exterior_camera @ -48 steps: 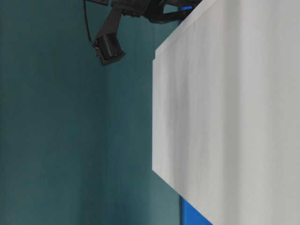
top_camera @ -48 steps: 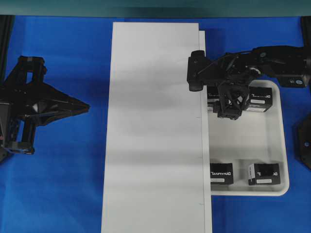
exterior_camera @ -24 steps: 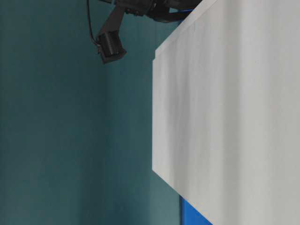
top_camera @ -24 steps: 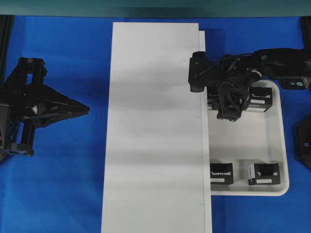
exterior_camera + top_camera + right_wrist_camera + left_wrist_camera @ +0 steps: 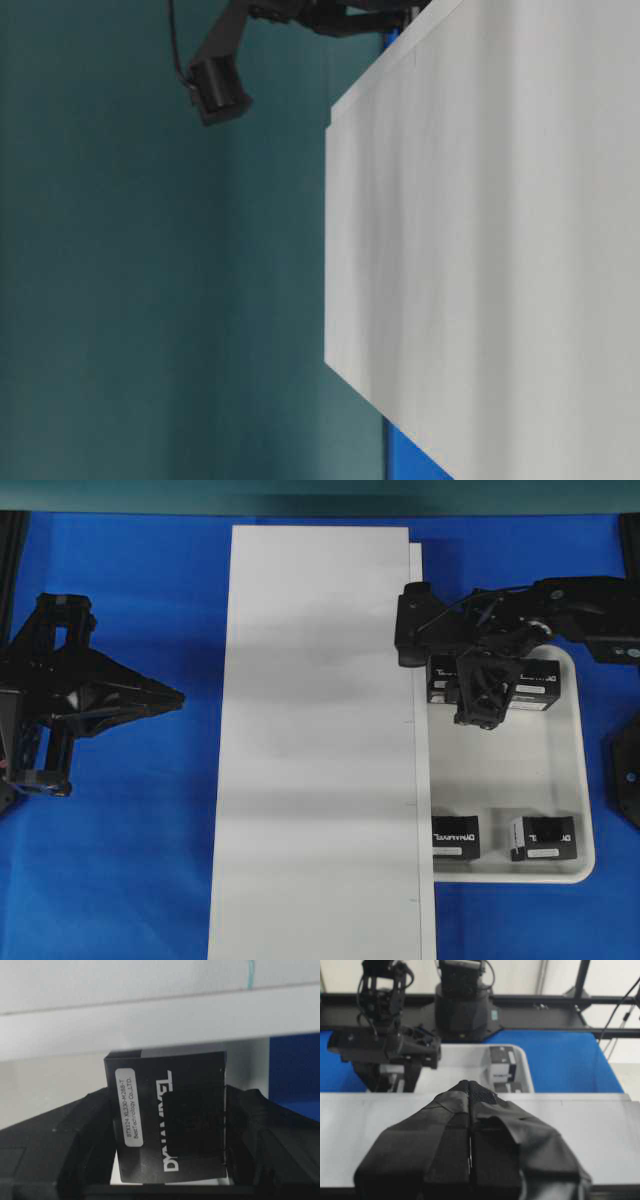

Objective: Place the box from the white plastic tray onto the white base.
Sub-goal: 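Lift the box and carry it left toward the white base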

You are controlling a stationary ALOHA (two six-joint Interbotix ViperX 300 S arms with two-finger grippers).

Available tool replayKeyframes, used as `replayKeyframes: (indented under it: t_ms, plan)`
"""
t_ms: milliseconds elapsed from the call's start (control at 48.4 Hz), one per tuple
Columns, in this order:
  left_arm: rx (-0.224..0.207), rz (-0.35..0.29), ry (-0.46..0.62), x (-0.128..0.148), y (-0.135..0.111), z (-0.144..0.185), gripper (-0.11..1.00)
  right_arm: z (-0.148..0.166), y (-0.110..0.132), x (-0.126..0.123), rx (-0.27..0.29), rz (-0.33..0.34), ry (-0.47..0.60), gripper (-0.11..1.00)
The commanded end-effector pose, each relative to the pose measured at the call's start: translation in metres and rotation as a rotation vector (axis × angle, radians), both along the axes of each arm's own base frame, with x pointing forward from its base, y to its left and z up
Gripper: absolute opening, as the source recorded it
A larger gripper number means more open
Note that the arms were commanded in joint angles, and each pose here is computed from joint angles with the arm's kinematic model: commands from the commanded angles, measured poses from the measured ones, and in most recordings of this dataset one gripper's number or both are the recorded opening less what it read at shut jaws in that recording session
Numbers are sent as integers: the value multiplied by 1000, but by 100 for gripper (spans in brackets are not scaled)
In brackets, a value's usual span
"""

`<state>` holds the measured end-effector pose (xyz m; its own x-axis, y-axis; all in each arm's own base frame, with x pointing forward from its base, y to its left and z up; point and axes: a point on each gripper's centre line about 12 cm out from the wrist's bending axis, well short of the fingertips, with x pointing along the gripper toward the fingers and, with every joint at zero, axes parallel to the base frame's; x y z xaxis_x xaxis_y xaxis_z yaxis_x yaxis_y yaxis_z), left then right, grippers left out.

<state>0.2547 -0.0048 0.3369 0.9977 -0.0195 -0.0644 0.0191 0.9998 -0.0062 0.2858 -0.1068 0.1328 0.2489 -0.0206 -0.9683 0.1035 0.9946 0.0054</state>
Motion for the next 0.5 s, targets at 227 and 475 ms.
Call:
replayKeyframes:
  t_ms: [227,475]
  plan:
    - [1,4,-37,1,1,13,-7,44,9,-11,22,-15,-10,60]
    - [1,4,-34,2,1,13,-7,93,13,-18,24,2,-29,60]
